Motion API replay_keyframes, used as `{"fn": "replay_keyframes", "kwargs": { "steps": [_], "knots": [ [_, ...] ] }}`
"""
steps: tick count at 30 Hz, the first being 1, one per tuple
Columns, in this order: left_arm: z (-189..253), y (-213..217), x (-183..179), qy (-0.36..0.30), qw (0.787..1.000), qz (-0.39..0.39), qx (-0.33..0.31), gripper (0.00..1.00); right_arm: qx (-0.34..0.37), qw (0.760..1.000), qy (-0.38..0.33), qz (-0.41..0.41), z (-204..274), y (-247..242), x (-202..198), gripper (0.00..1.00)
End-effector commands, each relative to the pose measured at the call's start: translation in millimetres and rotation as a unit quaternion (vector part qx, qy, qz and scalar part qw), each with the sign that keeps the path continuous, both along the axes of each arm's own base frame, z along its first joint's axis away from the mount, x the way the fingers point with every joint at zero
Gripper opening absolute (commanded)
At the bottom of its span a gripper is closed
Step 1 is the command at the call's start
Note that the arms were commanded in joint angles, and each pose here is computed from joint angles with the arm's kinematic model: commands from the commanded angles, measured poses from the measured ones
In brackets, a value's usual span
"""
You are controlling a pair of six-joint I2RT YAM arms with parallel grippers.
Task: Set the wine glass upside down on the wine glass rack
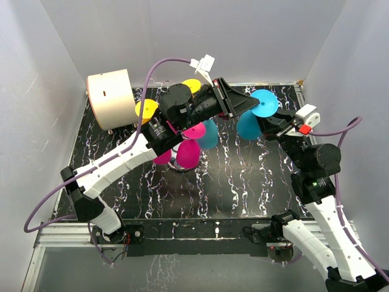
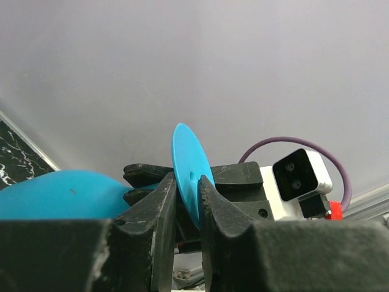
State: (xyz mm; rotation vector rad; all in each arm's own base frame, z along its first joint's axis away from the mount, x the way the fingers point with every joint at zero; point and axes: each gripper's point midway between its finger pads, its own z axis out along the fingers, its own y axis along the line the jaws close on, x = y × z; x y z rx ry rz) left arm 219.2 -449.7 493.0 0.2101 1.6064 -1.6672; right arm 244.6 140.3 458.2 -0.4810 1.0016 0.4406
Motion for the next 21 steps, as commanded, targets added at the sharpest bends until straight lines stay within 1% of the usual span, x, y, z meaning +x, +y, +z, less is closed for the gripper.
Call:
{"fn": "replay_keyframes", "kwargs": {
  "steps": [1,2,4,10,11,12,15,17,21],
  "knots": [
    [34.8,10.3,-17.5,-0.026,0.998,-0.019,-0.052,0.13,-0.020,0.999,-0.033,0.003,16.5,3.0,-4.4,0.00],
    [35.8,11.1,-17.0,-0.024,0.998,-0.017,-0.056,0.10,-0.023,0.999,-0.030,0.004,14.7,3.6,-3.6,0.00],
    [36.9,11.9,-16.0,-0.018,0.998,-0.014,-0.062,0.00,-0.024,0.999,-0.029,0.002,14.1,3.0,-3.8,0.00],
    [47.8,12.3,-15.7,-0.009,0.996,-0.017,-0.084,0.00,0.010,0.999,-0.048,-0.004,23.0,-5.5,-15.3,0.00],
    [51.0,12.8,-16.0,-0.009,0.996,-0.017,-0.088,0.00,0.013,0.999,-0.046,-0.005,23.4,-6.4,-15.5,0.02],
    [53.3,13.2,-16.2,-0.012,0.996,-0.017,-0.092,0.00,0.014,0.999,-0.044,-0.006,23.1,-6.6,-14.9,0.05],
    [64.4,17.3,-19.3,-0.037,0.993,-0.017,-0.108,0.00,0.022,0.999,-0.025,-0.007,21.7,-7.5,-12.7,0.26],
    [66.8,18.9,-17.6,-0.045,0.993,-0.010,-0.108,0.00,0.036,0.999,-0.014,-0.015,23.4,-12.1,-12.9,0.32],
    [69.5,21.4,-13.3,-0.051,0.992,-0.002,-0.113,0.00,0.059,0.998,-0.014,-0.033,23.8,-22.3,-17.1,0.44]
  ]
}}
